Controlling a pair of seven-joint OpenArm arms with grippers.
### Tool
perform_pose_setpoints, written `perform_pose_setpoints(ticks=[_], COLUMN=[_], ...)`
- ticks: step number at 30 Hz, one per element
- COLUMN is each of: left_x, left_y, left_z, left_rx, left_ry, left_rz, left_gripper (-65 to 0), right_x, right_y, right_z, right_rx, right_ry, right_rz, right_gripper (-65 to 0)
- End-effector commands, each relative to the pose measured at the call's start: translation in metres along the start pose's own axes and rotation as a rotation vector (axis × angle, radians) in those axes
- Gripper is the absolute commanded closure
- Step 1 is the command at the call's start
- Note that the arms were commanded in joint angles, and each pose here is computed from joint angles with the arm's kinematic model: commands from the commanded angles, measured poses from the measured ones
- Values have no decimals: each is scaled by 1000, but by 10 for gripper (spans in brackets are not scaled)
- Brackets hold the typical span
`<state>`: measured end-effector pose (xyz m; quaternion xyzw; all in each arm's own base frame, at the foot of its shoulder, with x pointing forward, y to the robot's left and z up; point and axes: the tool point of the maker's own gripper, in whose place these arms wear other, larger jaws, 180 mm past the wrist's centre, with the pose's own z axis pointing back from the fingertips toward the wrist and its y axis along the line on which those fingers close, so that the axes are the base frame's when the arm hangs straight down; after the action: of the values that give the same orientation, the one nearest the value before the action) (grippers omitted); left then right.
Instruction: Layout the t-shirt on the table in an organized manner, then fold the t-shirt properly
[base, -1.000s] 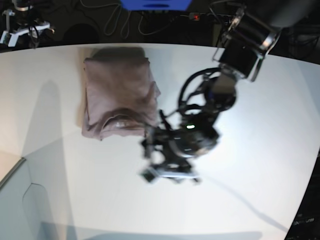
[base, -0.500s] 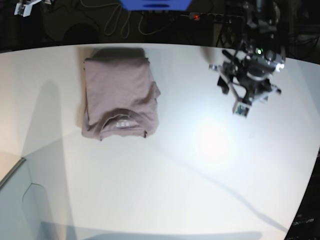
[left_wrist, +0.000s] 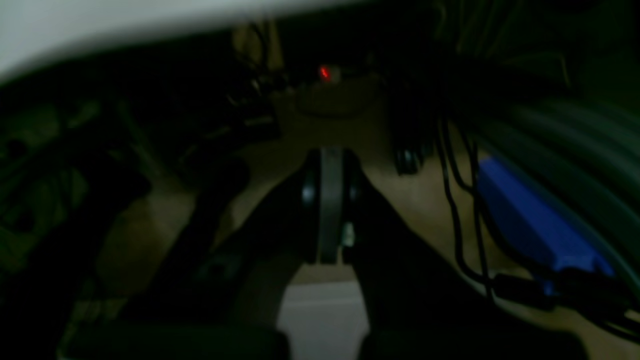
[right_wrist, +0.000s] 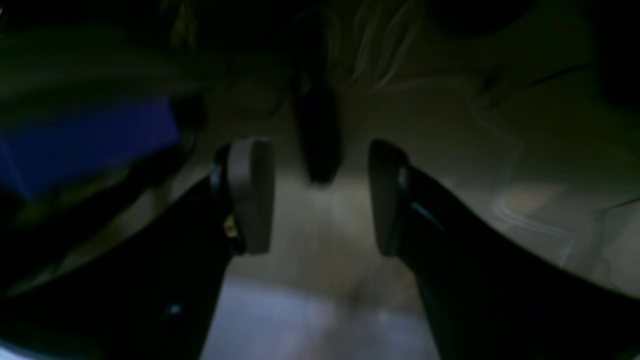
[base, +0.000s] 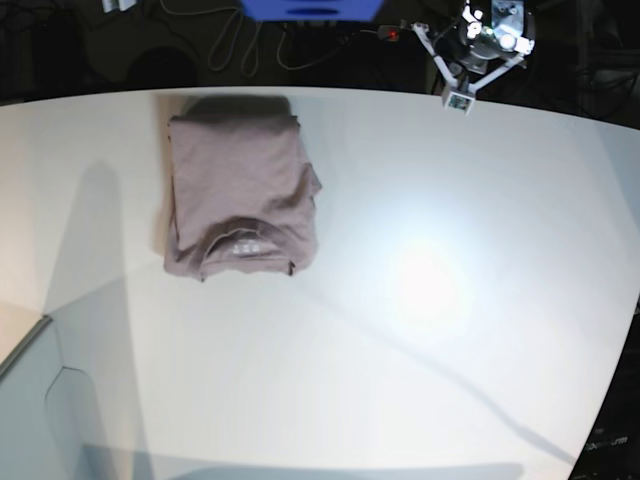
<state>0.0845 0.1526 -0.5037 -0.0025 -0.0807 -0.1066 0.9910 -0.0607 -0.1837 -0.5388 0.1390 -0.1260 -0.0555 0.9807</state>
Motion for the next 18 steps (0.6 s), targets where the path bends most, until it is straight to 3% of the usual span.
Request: perform_pose_setpoints(ticks=[1,4,7,13,18], left_x=[-2,-19,-36,-54,-70], left_y=[-6,-16,-26,-41,-36], left_z=[-5,-27,-50,-91,-125], left_rx=[-17,-55,-88,-148,-176], left_ry=[-7,-13,6,13,42], left_rz=[13,77,145,231,281], left_gripper=[-5,-1,-1,-1,-1], right_x=[-7,-30,-29,-6,10], right_y=[5,16,22,25,2], right_z=[-7,-40,-61,-82,-100], right_rx=[48,125,152,157,-26], right_ry=[28,149,162,27,-110], right_rz=[11,-6,-57,-151,-159], right_gripper=[-258,-119,0,0,0])
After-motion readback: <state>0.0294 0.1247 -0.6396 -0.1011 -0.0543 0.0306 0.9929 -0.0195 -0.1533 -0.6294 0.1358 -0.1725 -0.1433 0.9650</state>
